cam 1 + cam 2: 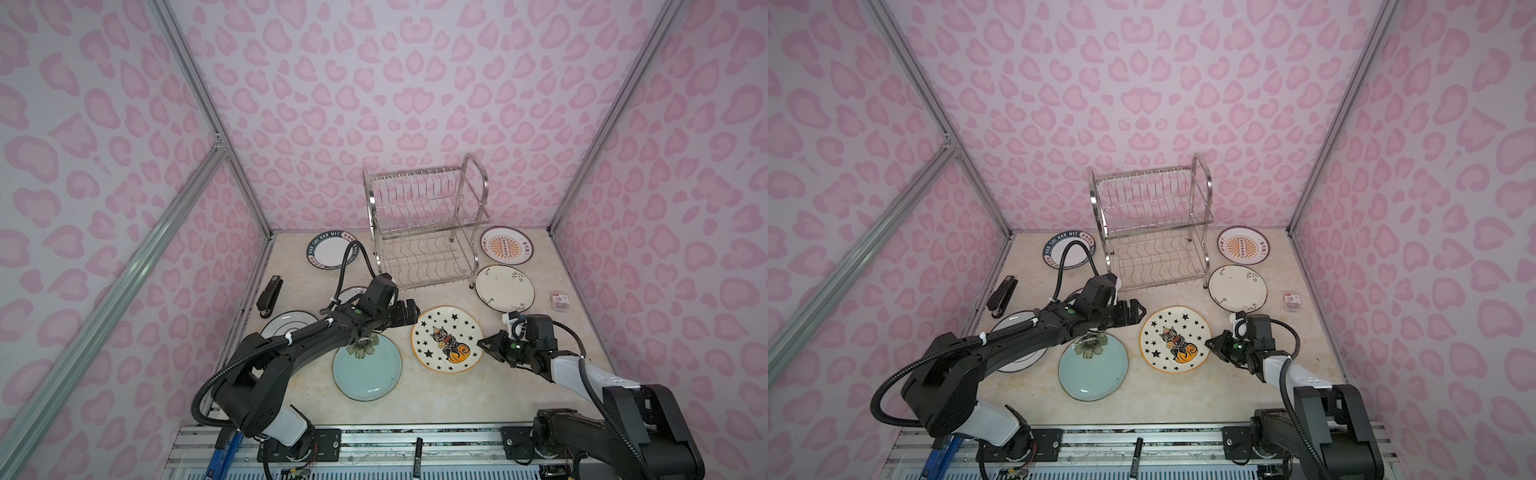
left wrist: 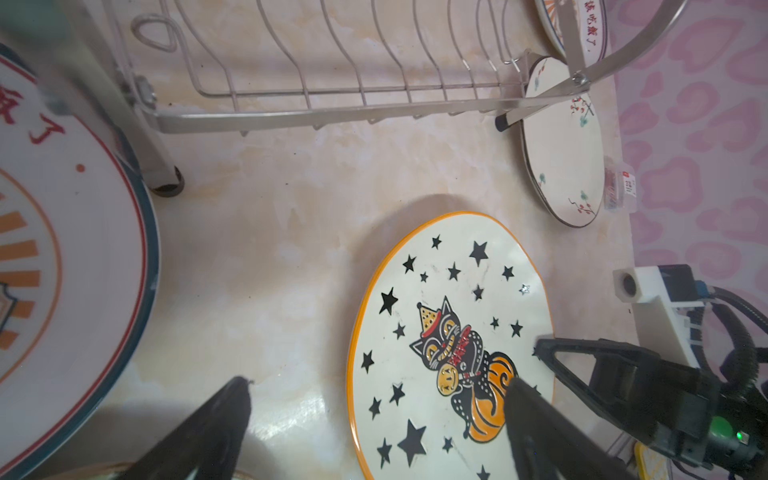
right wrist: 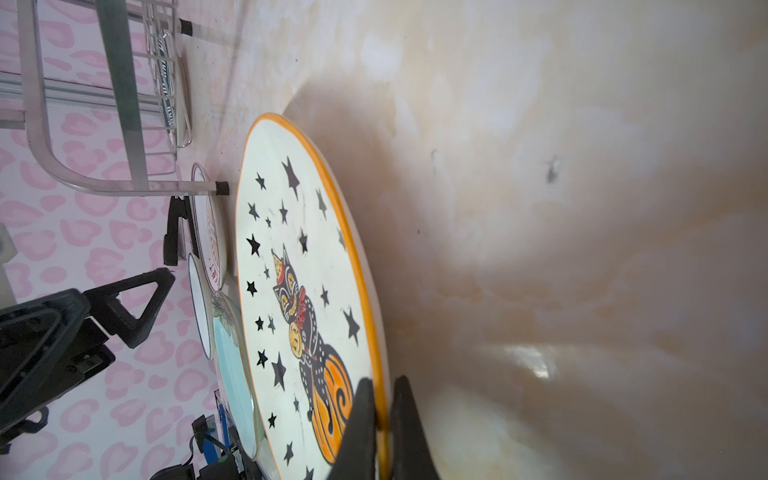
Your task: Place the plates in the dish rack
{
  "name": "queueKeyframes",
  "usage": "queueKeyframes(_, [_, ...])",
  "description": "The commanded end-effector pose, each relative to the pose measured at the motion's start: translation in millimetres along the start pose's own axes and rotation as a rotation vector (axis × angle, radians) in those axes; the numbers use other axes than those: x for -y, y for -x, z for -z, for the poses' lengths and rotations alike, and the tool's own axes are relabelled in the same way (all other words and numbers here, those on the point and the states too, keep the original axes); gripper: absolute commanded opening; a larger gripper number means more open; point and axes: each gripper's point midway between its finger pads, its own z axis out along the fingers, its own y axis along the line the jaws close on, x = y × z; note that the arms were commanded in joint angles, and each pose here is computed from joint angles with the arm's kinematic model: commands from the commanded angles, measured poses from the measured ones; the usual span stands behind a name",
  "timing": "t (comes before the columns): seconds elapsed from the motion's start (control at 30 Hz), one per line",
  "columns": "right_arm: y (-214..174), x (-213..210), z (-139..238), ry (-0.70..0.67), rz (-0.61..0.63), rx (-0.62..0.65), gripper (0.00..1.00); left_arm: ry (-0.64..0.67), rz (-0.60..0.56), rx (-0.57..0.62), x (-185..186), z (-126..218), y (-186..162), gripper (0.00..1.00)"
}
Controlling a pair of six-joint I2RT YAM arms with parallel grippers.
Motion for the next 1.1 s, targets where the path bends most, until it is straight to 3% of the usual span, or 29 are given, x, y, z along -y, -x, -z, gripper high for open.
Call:
queueKeyframes(0.0, [-2,10,-1,-0.036,-0.001,0.003,0.08,0.019,0.008,-0.047,0,-8,-9,0.96])
queueKeyframes(0.1, [-6,13,-2,-0.042,-0.005,-0.009,0.15,0.044,0.011,-0.073,-3,-15,-15,0.94])
queueKeyframes(0.6, [-14,16,0,-0.042,-0.014,-0.023,0.33,0.043,0.019,-0.162,0,-39,-33,0.81])
queueKeyframes(1.07, [-13,8,-4,0.016,-0.036,-0.027,0.34,0.038,0.003,-0.216,7,-51,-44,0.7])
